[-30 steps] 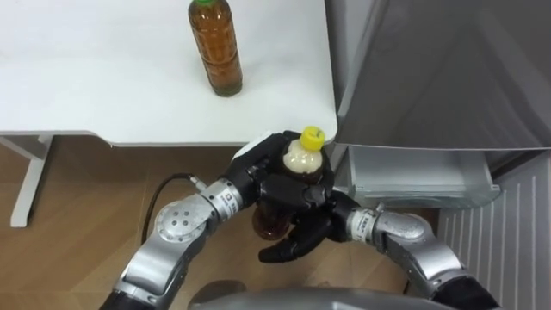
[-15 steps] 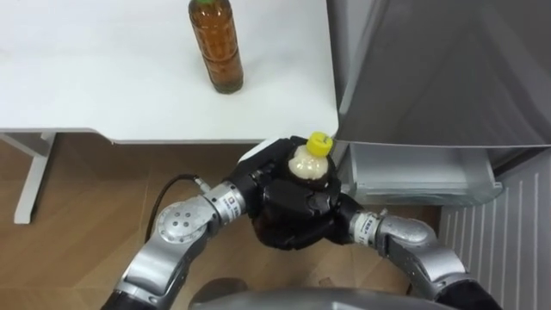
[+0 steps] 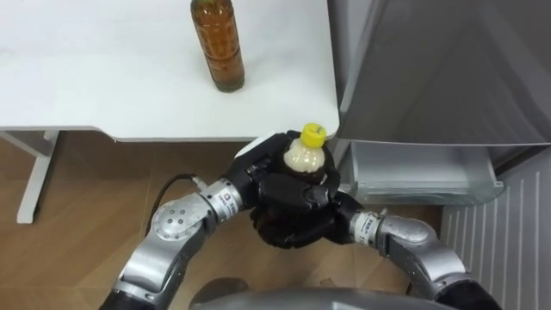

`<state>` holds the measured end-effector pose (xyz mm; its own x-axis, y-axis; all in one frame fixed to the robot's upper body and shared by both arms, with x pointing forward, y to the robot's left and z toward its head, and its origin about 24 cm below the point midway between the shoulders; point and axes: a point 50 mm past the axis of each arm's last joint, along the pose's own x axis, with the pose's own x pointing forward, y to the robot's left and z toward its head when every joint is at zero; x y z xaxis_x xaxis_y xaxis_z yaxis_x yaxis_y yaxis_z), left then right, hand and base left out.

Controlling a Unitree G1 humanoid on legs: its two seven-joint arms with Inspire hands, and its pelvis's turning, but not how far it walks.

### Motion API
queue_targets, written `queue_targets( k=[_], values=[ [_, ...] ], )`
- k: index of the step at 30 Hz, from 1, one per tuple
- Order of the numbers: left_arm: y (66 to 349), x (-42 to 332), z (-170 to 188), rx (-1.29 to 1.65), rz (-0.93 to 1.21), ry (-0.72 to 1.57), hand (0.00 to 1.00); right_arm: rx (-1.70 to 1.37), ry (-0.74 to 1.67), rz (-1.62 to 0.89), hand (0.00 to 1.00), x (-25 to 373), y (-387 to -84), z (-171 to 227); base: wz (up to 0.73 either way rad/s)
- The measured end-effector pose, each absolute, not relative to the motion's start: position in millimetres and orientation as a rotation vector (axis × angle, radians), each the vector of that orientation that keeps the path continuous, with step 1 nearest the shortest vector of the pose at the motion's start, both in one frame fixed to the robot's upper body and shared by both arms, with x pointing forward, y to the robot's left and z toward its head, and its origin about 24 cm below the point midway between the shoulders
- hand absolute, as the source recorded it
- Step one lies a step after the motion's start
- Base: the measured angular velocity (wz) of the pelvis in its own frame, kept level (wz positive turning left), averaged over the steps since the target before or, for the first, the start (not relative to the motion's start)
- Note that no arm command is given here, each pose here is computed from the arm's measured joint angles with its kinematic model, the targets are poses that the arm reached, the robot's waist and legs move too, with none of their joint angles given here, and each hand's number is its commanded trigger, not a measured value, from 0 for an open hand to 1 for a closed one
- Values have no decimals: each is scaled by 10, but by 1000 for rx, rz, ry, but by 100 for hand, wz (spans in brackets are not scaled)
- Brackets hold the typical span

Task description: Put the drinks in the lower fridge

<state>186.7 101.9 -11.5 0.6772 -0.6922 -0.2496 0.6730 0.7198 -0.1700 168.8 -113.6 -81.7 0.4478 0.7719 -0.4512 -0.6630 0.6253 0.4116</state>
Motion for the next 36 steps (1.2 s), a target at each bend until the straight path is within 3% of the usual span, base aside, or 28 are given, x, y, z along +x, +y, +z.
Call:
queue_targets(
  k=[16, 36],
  values=[
    [1081, 1940, -90, -50, -662, 286, 0, 278, 719, 885, 100, 1555, -1166, -931, 0],
    [992, 2075, 487, -102, -664, 2, 0, 324, 723, 882, 100, 1556, -1141, -928, 0]
  ],
)
